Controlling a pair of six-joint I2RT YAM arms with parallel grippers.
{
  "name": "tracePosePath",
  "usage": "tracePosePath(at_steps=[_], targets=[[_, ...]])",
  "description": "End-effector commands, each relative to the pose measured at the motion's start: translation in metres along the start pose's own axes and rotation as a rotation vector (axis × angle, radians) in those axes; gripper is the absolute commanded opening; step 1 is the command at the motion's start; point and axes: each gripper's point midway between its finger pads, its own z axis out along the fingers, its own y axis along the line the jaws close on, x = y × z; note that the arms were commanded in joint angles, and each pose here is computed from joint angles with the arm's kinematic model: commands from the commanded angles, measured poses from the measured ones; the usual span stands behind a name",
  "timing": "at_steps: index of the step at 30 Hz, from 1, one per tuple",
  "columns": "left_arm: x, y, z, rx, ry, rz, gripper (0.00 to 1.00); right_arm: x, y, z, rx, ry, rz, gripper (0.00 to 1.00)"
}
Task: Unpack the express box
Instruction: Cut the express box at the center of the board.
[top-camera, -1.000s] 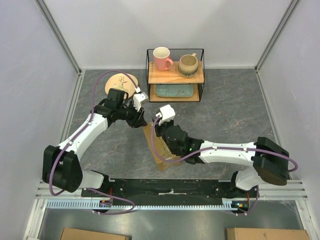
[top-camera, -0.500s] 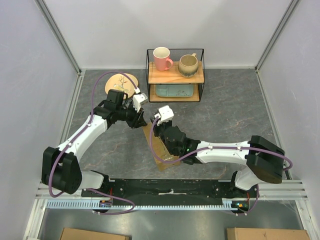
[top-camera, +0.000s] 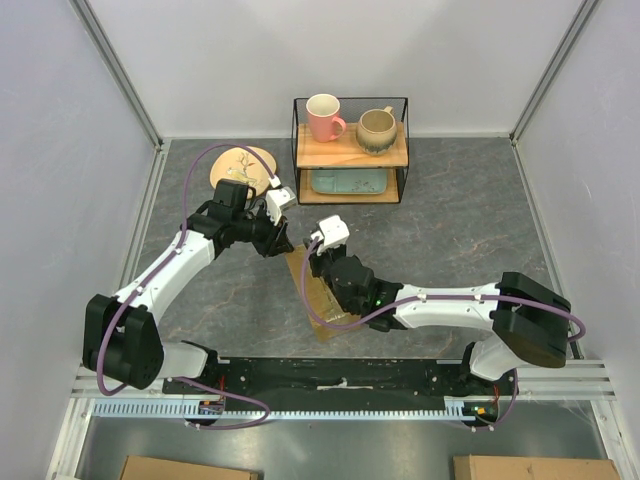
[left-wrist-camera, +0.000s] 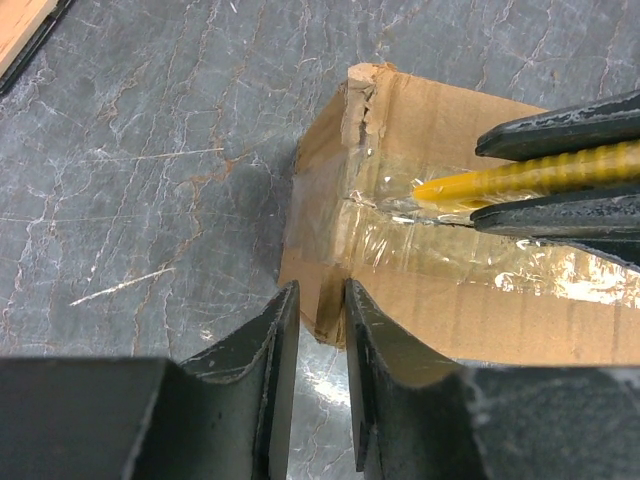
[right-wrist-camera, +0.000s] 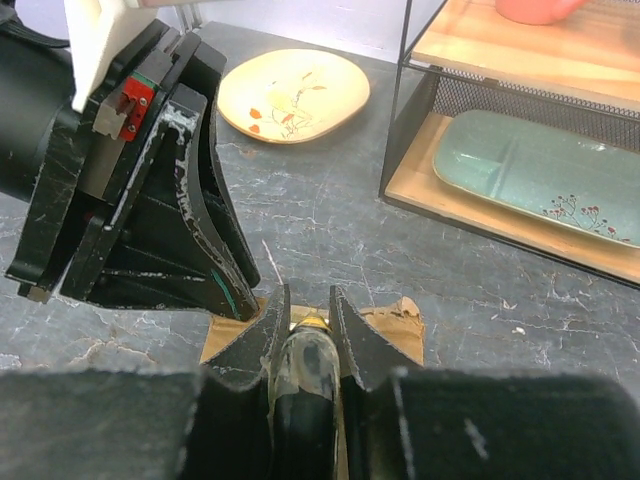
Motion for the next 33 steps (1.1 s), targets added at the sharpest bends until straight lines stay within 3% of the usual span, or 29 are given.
tracePosePath(at_steps=[1,16,23,33], targets=[[0.020,0.000,0.001,-0.005,0.052,-0.019,0.31,0.009,-0.006,-0.007,0.003,0.029,-0.025,0.00],[0.020,0.003,0.002,-0.021,0.061,-0.034,0.25,0.023,-0.001,-0.017,-0.043,0.106,-0.004,0.00],[0.023,0.008,0.005,-0.044,0.078,-0.054,0.02,0.028,0.000,-0.037,-0.016,0.154,-0.013,0.00],[0.027,0.010,0.006,-0.085,0.104,-0.048,0.02,0.028,0.005,-0.053,0.041,0.232,-0.010,0.00]])
